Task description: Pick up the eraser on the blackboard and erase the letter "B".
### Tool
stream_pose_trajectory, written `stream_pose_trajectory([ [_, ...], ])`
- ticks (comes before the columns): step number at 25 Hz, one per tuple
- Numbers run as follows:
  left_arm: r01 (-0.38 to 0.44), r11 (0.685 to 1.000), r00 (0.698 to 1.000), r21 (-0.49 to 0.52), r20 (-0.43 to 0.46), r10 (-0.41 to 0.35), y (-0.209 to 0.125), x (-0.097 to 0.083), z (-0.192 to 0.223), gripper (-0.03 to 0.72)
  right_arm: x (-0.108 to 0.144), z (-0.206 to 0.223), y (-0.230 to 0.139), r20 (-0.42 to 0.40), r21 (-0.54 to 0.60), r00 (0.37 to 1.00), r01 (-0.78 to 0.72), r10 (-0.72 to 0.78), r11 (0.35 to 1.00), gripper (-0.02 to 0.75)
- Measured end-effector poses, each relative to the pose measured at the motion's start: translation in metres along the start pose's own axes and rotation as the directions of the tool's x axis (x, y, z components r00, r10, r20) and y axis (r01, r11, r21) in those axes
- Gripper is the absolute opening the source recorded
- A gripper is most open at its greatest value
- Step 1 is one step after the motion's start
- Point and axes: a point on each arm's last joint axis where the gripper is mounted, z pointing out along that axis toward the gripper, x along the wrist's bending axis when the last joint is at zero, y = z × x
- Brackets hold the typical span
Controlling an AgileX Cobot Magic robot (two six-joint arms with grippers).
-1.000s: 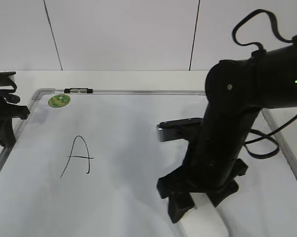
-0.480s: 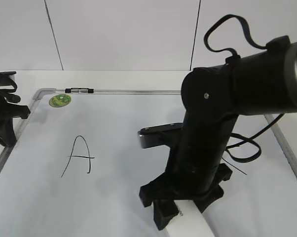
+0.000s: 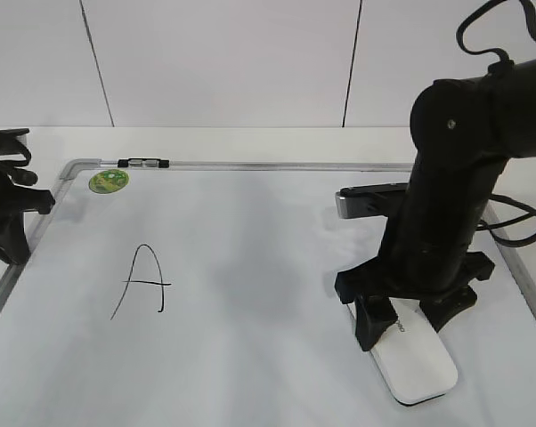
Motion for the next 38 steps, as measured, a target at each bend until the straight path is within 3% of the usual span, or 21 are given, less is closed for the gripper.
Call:
stream_pose_trajectory([
  [7,0.001,1.000,1.000,0.003,0.001,-0.001,0.000,0.000,0.000,0.016,0.011,0.001,-0.003,0.002,0.006,0.999,0.033,-0.033,0.999,0.520],
  [15,0.001,1.000,1.000,0.005,0.002,-0.001,0.000,0.000,0.000,0.017,0.081,0.008,-0.027,-0.037,0.026,0.976,0.216,-0.215,0.976,0.520],
  [20,0.001,1.000,1.000,0.005,0.002,-0.001,0.000,0.000,0.000,0.017,0.103,0.010,-0.037,-0.054,0.035,0.962,0.271,-0.269,0.962,0.519],
  [25,0.001,1.000,1.000,0.005,0.002,-0.001,0.000,0.000,0.000,0.016,0.091,0.009,-0.029,-0.027,0.021,0.966,0.256,-0.255,0.966,0.519],
  [33,0.001,1.000,1.000,0.005,0.002,-0.001,0.000,0.000,0.000,0.016,0.026,0.002,0.002,-0.013,-0.022,0.998,0.063,-0.063,0.998,0.519],
  [38,0.001,1.000,1.000,0.005,0.002,-0.001,0.000,0.000,0.000,0.016,0.012,0.001,0.007,-0.013,-0.009,1.000,0.021,-0.021,1.000,0.519],
])
